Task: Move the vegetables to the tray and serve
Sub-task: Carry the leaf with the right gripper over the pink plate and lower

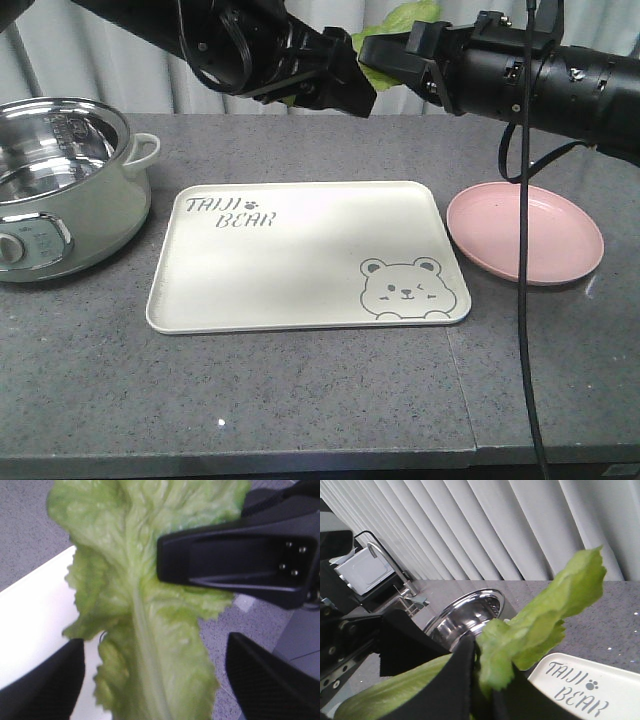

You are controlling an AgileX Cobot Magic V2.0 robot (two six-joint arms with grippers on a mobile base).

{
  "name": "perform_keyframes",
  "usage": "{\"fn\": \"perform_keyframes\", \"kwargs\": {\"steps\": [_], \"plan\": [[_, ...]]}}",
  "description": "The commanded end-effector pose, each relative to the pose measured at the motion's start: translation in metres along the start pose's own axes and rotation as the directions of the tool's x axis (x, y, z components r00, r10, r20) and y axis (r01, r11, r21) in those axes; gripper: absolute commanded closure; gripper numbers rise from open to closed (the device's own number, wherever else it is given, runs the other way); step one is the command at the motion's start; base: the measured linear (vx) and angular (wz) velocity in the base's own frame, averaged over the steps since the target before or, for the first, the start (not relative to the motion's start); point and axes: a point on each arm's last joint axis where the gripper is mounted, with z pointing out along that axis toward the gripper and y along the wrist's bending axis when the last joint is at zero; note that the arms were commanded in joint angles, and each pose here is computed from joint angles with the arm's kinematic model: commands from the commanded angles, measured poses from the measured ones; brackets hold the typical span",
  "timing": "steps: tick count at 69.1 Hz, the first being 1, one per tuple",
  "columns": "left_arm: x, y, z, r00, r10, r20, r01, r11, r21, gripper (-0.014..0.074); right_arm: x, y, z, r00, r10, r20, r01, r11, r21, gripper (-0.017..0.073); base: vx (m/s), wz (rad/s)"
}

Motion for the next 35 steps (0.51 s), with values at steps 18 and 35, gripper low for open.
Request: {"fn": "perform_keyframes", "kwargs": {"steps": [18, 35], "plan": [[-0.01, -0.011, -0.046, 0.99, 0.095, 0.105, -0.083, 0.99, -0.114, 0.003, -0.062, -0.017, -0.074, 0.969, -0.008, 0.247, -0.012, 0.997, 0.08, 0.0565, 0.0, 0.0], [-0.004, 0.0, -0.047, 0.99, 0.137, 0.023, -0.128, 0.965, -0.228, 0.0094, -0.059, -0.062, -0.105, 0.989, -0.039, 0.142, -0.003, 0.96, 0.28, 0.0565, 0.0, 0.0]]}}
